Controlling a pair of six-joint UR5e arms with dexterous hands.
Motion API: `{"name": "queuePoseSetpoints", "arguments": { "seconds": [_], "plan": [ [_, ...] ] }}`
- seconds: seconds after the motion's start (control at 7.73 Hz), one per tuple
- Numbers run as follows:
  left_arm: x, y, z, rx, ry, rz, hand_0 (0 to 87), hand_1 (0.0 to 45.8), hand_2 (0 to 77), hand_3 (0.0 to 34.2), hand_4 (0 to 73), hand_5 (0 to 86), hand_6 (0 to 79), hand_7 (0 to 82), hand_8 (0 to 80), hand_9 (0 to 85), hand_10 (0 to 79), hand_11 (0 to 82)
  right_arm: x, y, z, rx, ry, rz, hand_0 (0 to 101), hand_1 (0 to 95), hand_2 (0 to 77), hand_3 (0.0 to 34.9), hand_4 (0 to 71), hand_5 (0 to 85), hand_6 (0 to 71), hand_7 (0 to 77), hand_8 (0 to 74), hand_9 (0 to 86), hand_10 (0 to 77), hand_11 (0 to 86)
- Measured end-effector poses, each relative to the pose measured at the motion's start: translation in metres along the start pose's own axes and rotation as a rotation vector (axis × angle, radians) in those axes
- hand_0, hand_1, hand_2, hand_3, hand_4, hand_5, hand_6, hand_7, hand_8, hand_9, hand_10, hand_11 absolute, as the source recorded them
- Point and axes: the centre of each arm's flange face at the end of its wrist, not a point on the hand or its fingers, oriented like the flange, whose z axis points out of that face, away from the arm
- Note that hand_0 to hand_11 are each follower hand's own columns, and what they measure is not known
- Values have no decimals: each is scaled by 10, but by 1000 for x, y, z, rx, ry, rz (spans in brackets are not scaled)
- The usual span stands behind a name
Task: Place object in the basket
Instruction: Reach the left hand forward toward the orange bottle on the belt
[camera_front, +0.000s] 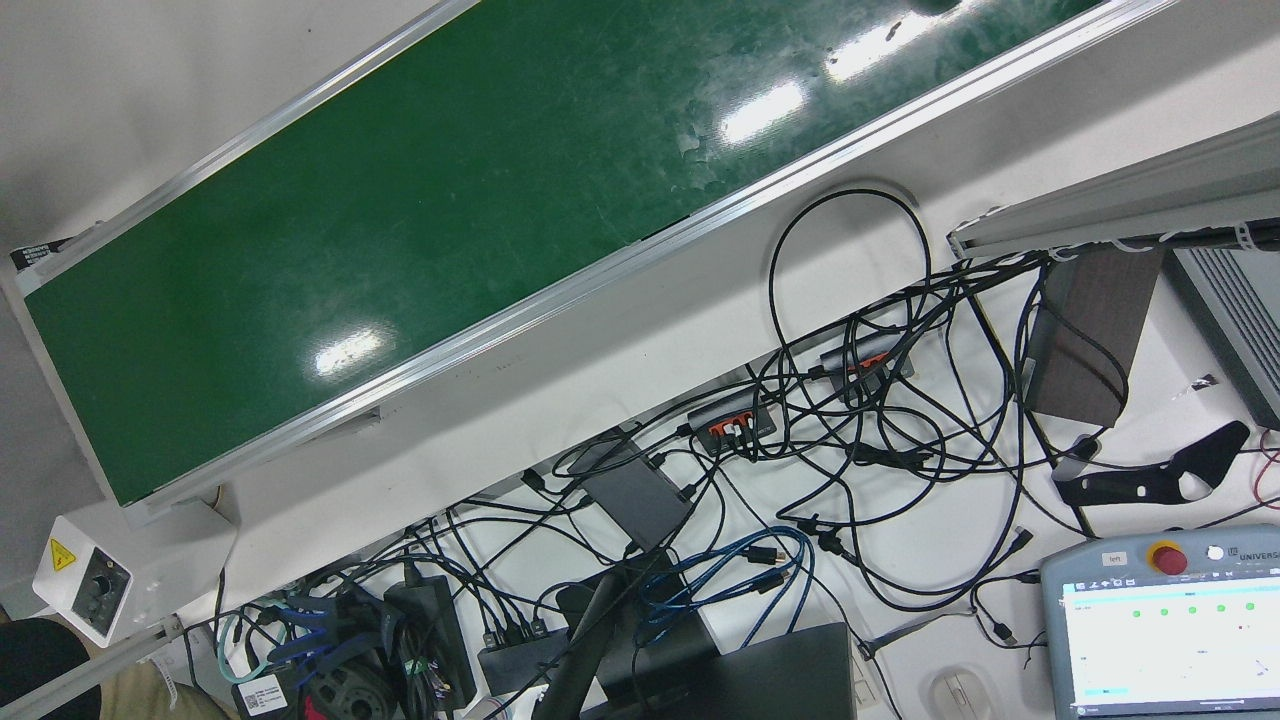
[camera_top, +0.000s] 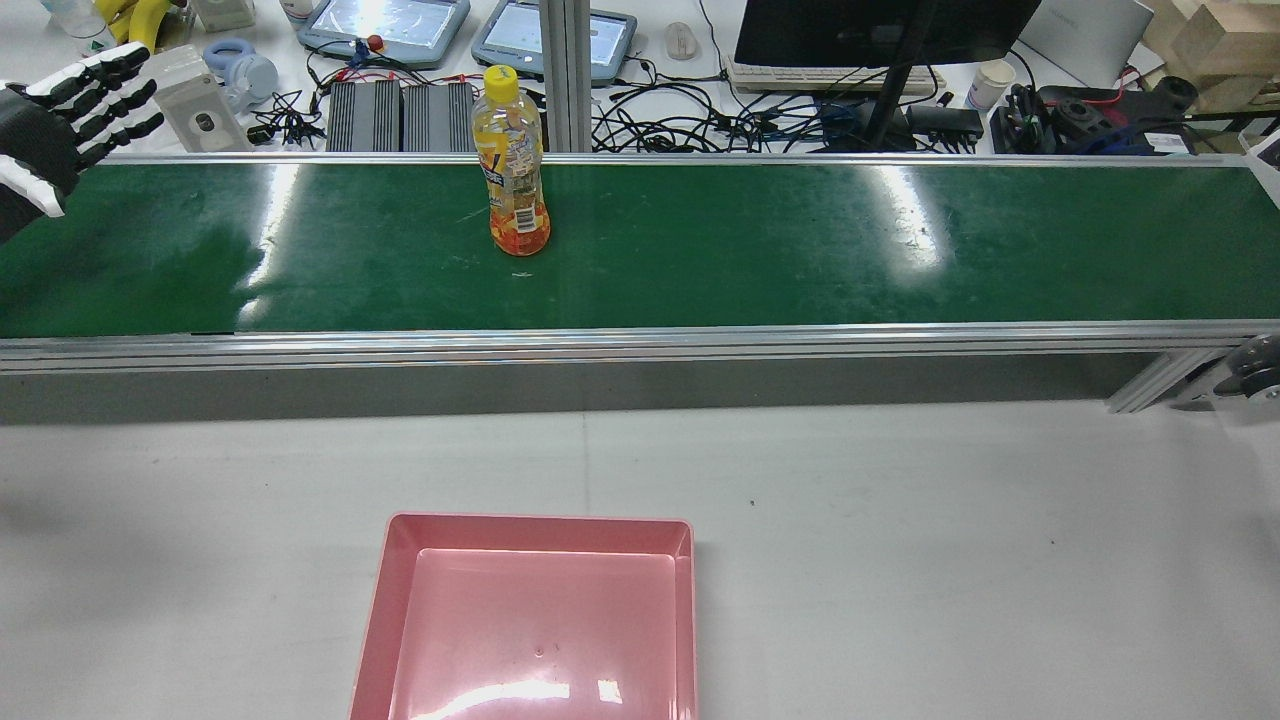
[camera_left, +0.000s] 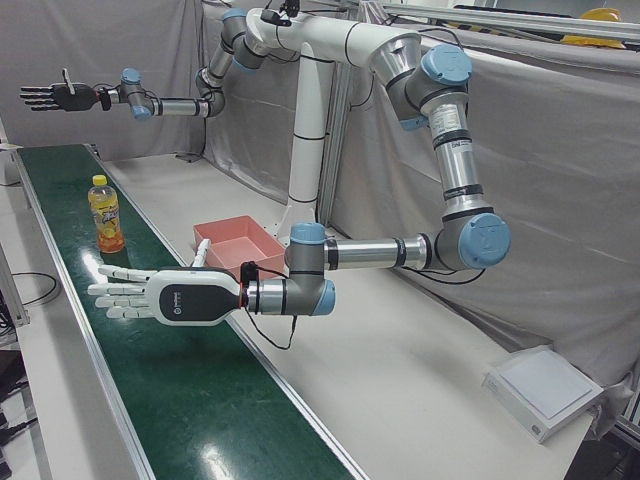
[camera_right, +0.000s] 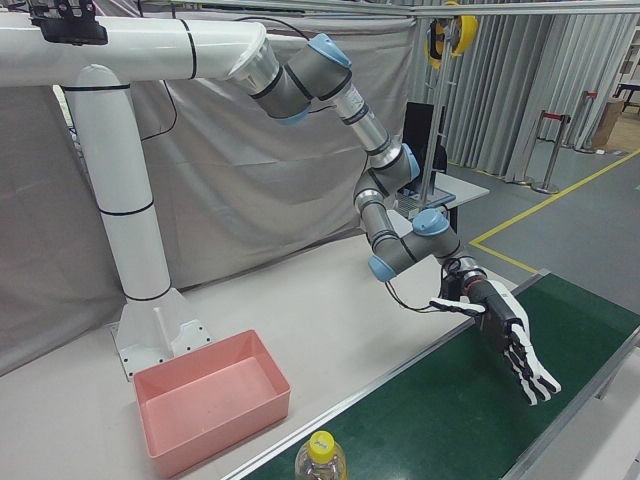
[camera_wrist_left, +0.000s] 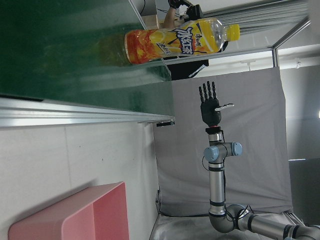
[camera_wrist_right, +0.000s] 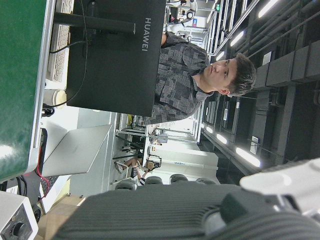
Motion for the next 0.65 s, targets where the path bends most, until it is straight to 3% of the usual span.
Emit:
{"name": "queuePoseSetpoints", "arguments": {
  "seconds": [0.26, 0.65],
  "plan": [
    [-5, 21, 28, -4, -13, 16, 559, 5, 0, 38, 98, 98, 0, 5, 27, 33, 33, 82, 0, 0, 0, -1, 0, 0, 3, 0, 5, 1, 0, 0, 0, 5, 0, 0, 0, 0],
    [-39, 52, 60, -27, -32, -5, 556, 5, 0, 38, 98, 93, 0, 5, 27, 33, 33, 76, 0, 1, 0, -2, 0, 0, 3, 0, 5, 0, 0, 0, 0, 5, 0, 0, 0, 0]
  ]
}}
